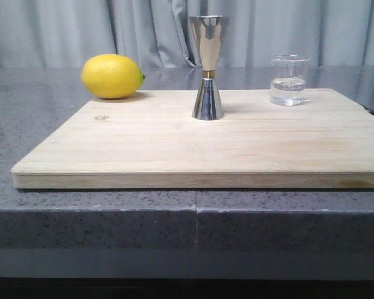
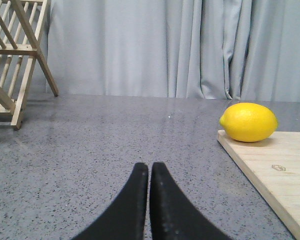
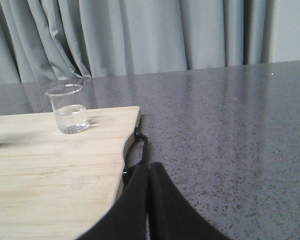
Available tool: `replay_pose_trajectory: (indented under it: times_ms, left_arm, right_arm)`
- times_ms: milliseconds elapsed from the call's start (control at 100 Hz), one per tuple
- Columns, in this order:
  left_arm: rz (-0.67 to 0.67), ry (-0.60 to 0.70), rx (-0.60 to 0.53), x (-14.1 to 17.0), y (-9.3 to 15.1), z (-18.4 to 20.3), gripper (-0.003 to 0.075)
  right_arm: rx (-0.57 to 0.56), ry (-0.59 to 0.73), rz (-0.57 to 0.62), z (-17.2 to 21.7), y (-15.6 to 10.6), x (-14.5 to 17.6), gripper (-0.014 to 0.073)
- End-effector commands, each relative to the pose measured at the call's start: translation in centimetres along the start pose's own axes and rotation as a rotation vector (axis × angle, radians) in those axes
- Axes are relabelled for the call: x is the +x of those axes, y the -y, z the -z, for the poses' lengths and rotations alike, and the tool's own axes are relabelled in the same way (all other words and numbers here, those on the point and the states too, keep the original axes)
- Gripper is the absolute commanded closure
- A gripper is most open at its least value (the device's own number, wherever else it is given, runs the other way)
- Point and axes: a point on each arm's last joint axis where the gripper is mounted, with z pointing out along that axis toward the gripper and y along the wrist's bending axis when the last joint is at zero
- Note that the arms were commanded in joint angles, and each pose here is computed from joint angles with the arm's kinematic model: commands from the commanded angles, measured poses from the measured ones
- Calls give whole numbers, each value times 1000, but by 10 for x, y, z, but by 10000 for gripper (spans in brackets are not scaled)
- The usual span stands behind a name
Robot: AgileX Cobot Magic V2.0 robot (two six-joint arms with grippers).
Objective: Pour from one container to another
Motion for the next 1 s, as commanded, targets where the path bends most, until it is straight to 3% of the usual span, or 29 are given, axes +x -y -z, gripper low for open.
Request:
replay_pose_trajectory:
  times_ms: [0, 540, 700, 820, 990]
  left_arm:
    - [10, 83, 1, -2, 0, 2, 741]
    - [14, 86, 1, -2, 0, 2, 741]
    - [120, 116, -4, -6, -1, 2, 741]
    - [181, 120, 4, -17, -1, 3, 741]
    - [208, 123, 23, -58, 2, 1, 741]
  right_arm:
    - [-9, 75, 8, 1, 0, 0, 664]
    - [-11, 89, -3, 1, 0, -1, 664]
    - [-14, 115, -65, 2, 0, -5, 664]
    - [-16, 128, -71, 3, -2, -17, 664]
    - [-16, 80, -82, 5, -5, -43, 664]
